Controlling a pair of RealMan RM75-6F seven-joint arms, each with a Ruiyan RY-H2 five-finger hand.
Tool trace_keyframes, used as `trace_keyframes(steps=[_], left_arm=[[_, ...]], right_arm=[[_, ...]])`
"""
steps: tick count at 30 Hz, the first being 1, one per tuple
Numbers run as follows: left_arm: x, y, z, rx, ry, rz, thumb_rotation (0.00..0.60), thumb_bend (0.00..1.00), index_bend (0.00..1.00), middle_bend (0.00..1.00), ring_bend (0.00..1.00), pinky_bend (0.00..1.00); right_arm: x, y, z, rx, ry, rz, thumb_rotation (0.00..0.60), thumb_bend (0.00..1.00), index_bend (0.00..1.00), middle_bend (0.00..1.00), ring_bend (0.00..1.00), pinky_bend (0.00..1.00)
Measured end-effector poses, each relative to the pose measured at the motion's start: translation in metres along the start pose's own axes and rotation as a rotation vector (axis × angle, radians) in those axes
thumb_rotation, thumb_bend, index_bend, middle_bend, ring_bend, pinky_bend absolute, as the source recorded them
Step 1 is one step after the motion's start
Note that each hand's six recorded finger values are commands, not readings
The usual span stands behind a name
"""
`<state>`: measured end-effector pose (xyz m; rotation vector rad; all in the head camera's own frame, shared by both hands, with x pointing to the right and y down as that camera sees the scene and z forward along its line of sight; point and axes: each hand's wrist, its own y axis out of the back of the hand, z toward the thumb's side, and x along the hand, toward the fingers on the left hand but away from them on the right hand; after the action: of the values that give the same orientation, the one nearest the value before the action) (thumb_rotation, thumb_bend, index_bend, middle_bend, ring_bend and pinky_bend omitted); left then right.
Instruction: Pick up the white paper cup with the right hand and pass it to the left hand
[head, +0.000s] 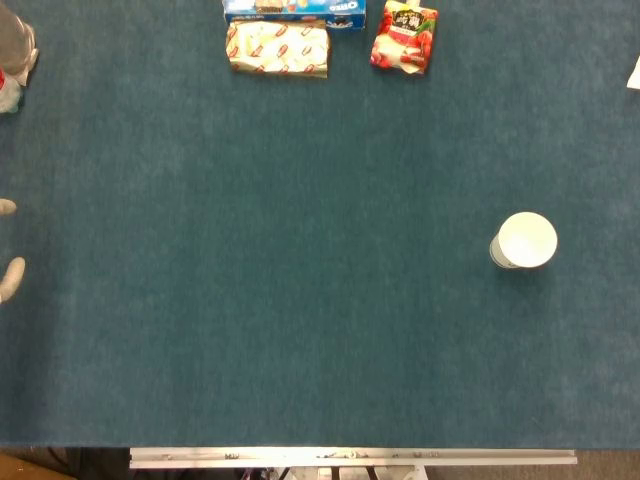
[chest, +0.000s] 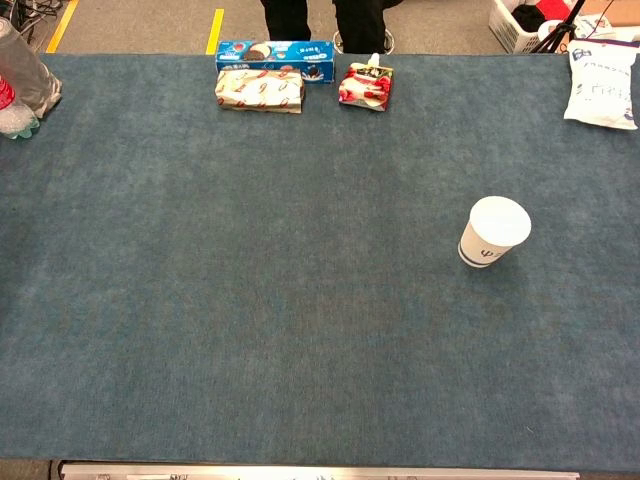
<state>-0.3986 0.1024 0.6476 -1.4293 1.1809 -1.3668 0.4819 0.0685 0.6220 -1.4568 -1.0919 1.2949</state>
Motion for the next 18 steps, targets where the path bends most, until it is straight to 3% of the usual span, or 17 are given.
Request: trace_keyframes(steps=[9,13,18], left_arm=[[0.001,-0.001,-0.005,-0.007,0.022,-0.010,0.600,0.25,0.32,0.32,0.29,0.59],[0.000,-0.004,-0.005,-0.006,0.023,-0.023,0.600,0.25,0.32,0.32,0.29,0.59],[-0.005,-0.005,-0.004,-0.013,0.024,-0.029,0.600,0.25,0.32,0.32,0.29,0.59]], right_arm=[[0.000,-0.002,0.002,-0.017,0.002,0.011,0.600,0.18,0.17,0.22,0.28,0.43],[0.000,0.000,0.007,-0.035,0.026,0.031,0.600,0.00,0.17,0.22,0.28,0.43],[0.002,0.004,0.021,-0.033,0.085,0.079,0.600,0.00,0.17,0.22,0.27,0.43]])
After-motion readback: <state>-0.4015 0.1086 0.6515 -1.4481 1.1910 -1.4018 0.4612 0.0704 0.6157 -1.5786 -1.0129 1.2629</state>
